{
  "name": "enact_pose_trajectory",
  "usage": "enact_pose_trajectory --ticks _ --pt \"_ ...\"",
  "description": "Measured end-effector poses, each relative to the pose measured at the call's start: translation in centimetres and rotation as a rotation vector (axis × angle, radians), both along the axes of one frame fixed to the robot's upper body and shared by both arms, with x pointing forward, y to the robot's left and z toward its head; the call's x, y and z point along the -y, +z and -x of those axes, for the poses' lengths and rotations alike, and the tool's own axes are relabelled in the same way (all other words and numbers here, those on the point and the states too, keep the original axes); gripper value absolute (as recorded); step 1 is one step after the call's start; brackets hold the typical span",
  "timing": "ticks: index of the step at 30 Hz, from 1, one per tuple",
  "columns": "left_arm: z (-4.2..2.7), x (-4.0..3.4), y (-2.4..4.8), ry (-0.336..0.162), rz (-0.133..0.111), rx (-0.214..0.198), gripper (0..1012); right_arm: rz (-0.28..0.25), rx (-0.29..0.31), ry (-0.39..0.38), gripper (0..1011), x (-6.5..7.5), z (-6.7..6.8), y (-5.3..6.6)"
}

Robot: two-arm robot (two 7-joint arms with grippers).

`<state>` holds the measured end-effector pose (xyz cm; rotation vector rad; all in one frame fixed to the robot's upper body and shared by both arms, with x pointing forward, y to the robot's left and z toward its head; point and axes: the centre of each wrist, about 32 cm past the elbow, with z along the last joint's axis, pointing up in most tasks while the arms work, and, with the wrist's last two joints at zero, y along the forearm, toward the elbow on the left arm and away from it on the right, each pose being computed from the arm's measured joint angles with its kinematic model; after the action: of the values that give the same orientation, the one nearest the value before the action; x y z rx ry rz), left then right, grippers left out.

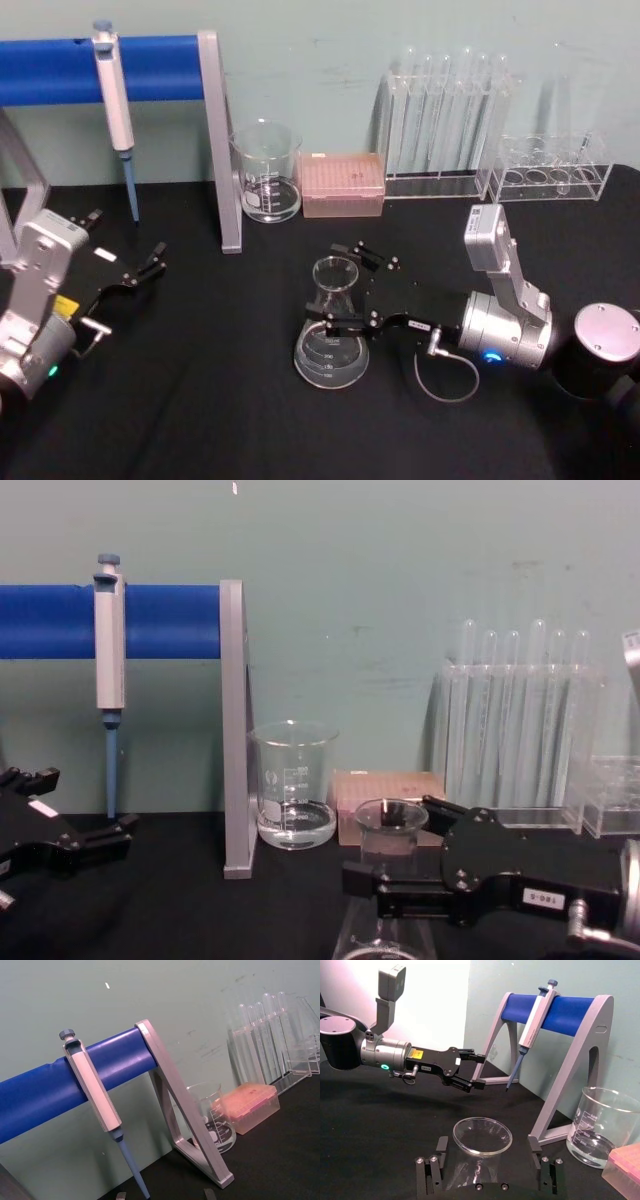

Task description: Grasp the erlenmeyer flask with one hand, shake it three times, then place it back.

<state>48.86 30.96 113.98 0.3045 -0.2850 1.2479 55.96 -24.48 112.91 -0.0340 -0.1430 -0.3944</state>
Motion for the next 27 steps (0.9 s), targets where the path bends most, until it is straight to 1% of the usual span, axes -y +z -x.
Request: enact_pose_trajectory --ticks 5,7,11,12,13,15,16,19,27 --pt "0.0 0.0 0.0 0.0 0.0 0.0 1001 0.0 0.0 0.0 912 0.0 0.01 0.0" --pt "0.0 0.0 0.0 0.0 0.0 0.0 1001 0.0 0.0 0.0 836 -0.01 0.01 0.0" --pt "0.0 0.0 0.0 0.0 0.0 0.0 1001 0.0 0.0 0.0 733 -0.01 0.01 0.0" --pt "0.0 0.0 0.0 0.0 0.0 0.0 1001 0.0 0.0 0.0 733 -0.01 0.01 0.0" --pt "0.0 0.0 0.0 0.0 0.0 0.0 1001 0.0 0.0 0.0 668 -0.01 0.01 0.0" --pt "0.0 0.0 0.0 0.0 0.0 0.0 1001 0.0 0.0 0.0 626 -0.01 0.01 0.0" --pt "0.0 0.0 0.0 0.0 0.0 0.0 1001 0.0 0.0 0.0 568 -0.01 0.01 0.0" --pt "0.0 0.0 0.0 0.0 0.0 0.0 1001 0.0 0.0 0.0 479 0.0 0.01 0.0" --pt "0.0 0.0 0.0 0.0 0.0 0.0 1001 0.0 0.0 0.0 470 -0.01 0.01 0.0"
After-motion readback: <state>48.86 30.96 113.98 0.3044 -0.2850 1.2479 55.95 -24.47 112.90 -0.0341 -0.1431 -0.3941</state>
